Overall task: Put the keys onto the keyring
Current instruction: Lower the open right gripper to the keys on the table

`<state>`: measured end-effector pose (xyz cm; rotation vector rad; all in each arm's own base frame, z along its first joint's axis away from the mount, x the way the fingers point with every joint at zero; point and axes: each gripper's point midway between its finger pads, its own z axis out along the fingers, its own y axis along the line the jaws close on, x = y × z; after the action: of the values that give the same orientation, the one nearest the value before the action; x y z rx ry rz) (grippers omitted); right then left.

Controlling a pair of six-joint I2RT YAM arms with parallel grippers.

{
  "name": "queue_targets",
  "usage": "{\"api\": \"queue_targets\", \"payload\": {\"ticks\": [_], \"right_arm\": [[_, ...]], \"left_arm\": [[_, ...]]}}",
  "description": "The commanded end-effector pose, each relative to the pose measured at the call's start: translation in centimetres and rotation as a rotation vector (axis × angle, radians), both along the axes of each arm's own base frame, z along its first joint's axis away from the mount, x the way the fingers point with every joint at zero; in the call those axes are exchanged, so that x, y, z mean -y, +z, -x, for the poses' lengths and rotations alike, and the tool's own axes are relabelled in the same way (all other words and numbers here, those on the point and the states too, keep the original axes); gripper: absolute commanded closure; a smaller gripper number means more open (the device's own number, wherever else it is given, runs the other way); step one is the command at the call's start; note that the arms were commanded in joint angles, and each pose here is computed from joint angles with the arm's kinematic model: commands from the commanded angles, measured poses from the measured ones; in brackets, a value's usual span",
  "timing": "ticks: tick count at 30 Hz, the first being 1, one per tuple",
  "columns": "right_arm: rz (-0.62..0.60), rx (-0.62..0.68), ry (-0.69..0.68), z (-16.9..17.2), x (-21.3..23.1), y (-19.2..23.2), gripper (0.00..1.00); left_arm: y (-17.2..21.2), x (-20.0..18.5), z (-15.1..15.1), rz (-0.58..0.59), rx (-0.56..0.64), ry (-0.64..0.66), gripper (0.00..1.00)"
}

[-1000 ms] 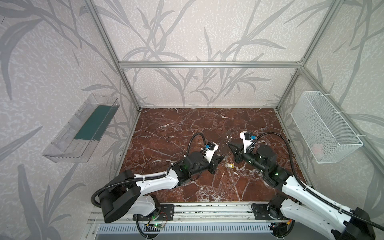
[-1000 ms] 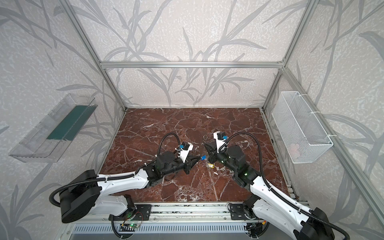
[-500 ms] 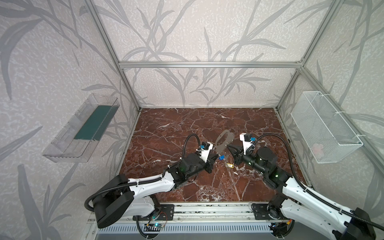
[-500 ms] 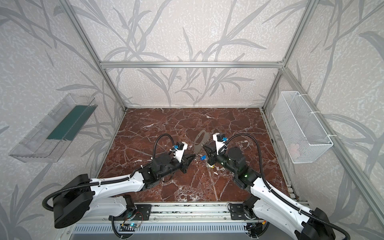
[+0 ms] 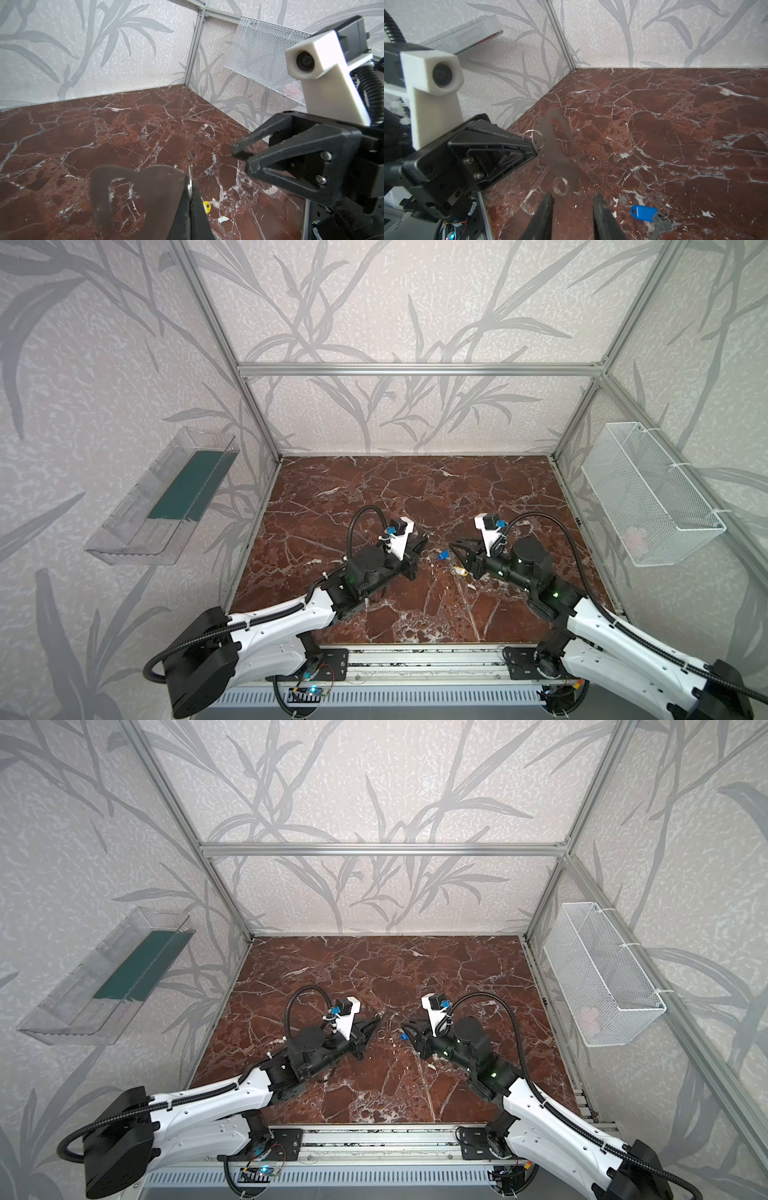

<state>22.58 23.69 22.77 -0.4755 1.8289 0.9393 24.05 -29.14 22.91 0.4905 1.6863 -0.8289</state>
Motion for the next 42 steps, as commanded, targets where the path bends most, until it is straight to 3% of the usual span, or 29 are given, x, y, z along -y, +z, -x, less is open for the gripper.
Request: {"api": "queue_targets", "payload": {"ticks": [1,8,14,25,33,42], "right_arm": [[0.006,0.035,0.058,1.1,-0.3,1.0,0.65],[0.143,0.000,-0.007,0.1,0.8,-0.2,0.63],[0.275,-0.113,-0.082,-0.8,2.0,-4.7,0.64],[0.402,-0.336,-0.181,-0.8,3.7,-13.7,0.64],[0.450,-0.384,-0.254,-3.2,3.7,-15.2,0.67],[0.400,-0.425,-0.300,-7.1,3.1,-16.5,0.67]], "left_arm": [[0.7,-0.8,-0.1,-0.026,0.021,0.020,1.00],[0.6,-1.8,0.1,-0.098,0.020,0.040,1.00],[0.6,-2.4,0.6,-0.127,0.026,0.034,1.00],[1.1,-3.9,1.0,-0.136,0.051,0.067,1.00],[0.9,-4.6,1.3,-0.121,0.043,0.082,1.00],[0.7,-4.9,1.5,-0.116,0.040,0.084,1.00]]}}
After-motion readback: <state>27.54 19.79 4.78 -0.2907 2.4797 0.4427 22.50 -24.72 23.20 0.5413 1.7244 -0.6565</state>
